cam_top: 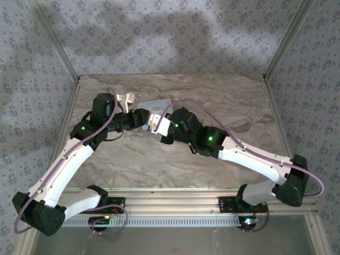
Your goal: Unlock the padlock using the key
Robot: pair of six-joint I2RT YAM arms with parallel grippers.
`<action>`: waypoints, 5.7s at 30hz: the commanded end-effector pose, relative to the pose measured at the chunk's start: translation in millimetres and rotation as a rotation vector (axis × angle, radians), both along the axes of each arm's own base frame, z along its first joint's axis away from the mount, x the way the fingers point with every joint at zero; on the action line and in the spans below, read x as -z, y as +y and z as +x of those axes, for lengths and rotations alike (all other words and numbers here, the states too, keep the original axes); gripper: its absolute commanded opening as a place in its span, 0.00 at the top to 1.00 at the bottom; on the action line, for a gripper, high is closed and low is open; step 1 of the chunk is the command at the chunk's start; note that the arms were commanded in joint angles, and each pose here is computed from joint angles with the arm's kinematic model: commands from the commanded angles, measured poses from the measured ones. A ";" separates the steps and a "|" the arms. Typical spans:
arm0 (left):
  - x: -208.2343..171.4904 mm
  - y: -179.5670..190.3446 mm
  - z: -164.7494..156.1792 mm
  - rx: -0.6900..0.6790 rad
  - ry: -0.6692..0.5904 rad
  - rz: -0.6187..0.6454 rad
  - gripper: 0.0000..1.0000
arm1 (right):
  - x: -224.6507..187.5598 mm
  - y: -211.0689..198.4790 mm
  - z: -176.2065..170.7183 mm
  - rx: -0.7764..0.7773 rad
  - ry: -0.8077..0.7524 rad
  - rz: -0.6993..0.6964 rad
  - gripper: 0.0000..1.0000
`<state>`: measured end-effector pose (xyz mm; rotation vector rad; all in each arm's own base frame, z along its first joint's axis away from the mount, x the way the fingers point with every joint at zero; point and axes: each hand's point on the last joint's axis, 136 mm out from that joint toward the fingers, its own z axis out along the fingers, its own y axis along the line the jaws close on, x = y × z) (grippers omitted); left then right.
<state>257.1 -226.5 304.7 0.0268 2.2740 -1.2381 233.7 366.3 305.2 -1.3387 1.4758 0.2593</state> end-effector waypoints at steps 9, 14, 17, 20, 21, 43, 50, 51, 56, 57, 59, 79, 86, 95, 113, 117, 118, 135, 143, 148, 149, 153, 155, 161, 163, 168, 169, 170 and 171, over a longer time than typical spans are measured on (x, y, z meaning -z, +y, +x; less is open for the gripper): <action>-9.5 -12.7 -0.5 0.065 -0.026 -0.034 0.61 | 1.3 -2.1 -2.2 0.001 -0.009 -0.026 1.00; -11.1 -14.5 -0.2 0.080 -0.050 -0.032 0.73 | 3.7 -1.7 -1.8 0.004 0.000 -0.026 1.00; -16.3 -19.5 -2.9 0.122 -0.082 -0.049 1.00 | 5.4 -2.8 2.0 0.026 0.012 -0.022 1.00; -17.1 -20.7 -4.8 0.146 -0.122 -0.034 1.00 | 5.4 -6.7 7.4 0.062 0.051 0.002 1.00; -17.1 -18.8 -4.6 0.142 -0.139 -0.024 1.00 | 4.3 -8.7 9.0 0.072 0.064 0.018 1.00; -82.2 -23.8 -51.1 0.486 -0.686 0.041 1.00 | -63.9 -73.3 -15.6 -0.086 0.699 0.679 0.39; -101.5 -35.9 -59.2 0.574 -0.668 -0.064 1.00 | -72.9 -56.8 -25.5 -0.161 0.683 0.656 0.41; -102.3 -36.9 -60.9 0.586 -0.656 -0.075 1.00 | -73.9 -53.6 -27.0 -0.173 0.683 0.651 0.41; -100.4 -40.1 -65.5 0.631 -0.603 -0.100 1.00 | -76.4 -32.3 -35.6 -0.241 0.712 0.602 0.43; -99.9 -40.5 -66.5 0.638 -0.595 -0.105 1.00 | -76.4 -27.5 -37.4 -0.256 0.721 0.592 0.44; -98.3 -41.1 -67.6 0.648 -0.581 -0.112 1.00 | -76.7 -20.2 -37.8 -0.270 0.730 0.583 0.45; -84.8 -22.0 -42.2 0.457 -0.581 -0.028 0.41 | -64.9 -21.6 16.2 -0.049 0.765 0.745 1.00; -73.2 6.5 -29.3 0.273 -0.696 -0.072 0.41 | -81.8 -33.1 27.1 -0.010 0.734 0.822 1.00; -40.2 -11.2 -25.4 0.263 -0.788 0.006 0.41 | -93.6 -27.8 24.7 -0.034 0.741 0.842 1.00; -50.2 -30.5 -9.7 0.243 -0.953 0.072 0.60 | -103.0 -27.8 21.1 -0.030 0.744 0.868 1.00; -50.1 -31.9 -10.4 0.249 -0.959 0.074 0.62 | -103.6 -27.5 20.7 -0.032 0.747 0.871 1.00; -49.6 -31.9 -10.2 0.250 -0.959 0.076 0.62 | -103.6 -27.3 20.4 -0.033 0.748 0.871 1.00; -55.2 -35.5 -8.4 0.272 -0.980 0.093 0.83 | -108.9 -30.1 17.8 -0.026 0.768 0.892 1.00; -57.1 -35.7 -11.9 0.313 -1.013 0.139 1.00 | -110.6 -30.0 17.1 -0.028 0.779 0.895 1.00; -48.5 -31.1 -11.5 0.319 -1.031 0.204 1.00 | -109.2 -32.4 16.5 -0.014 0.783 0.901 1.00; -46.8 -29.8 -11.1 0.321 -1.033 0.225 1.00 | -108.8 -33.7 16.4 -0.005 0.786 0.899 0.94; -36.7 -20.8 -6.8 0.323 -1.091 0.354 1.00 | -107.2 -48.0 13.8 0.058 0.769 0.877 0.56; -31.6 -17.3 -5.0 0.352 -1.148 0.439 1.00 | -106.3 -60.8 11.3 0.098 0.750 0.867 0.46; -27.8 -25.9 7.0 0.484 -1.249 0.620 1.00 | -105.5 -119.6 13.4 0.284 0.736 0.870 0.36; -24.2 -31.1 12.1 0.524 -1.286 0.680 1.00 | -109.1 -132.3 14.7 0.305 0.776 0.853 0.36; -17.3 -47.1 19.4 0.609 -1.401 0.830 1.00 | -91.1 -128.0 23.0 0.288 1.023 0.765 0.42; -15.8 -49.6 20.3 0.621 -1.426 0.863 1.00 | -88.2 -124.5 25.1 0.283 1.069 0.764 0.44; -14.2 -51.7 21.8 0.630 -1.454 0.904 1.00 | -83.4 -121.2 29.9 0.288 1.110 0.764 0.45; -13.2 -53.3 23.2 0.635 -1.479 0.935 1.00 | -82.8 -117.8 34.4 0.284 1.126 0.771 0.47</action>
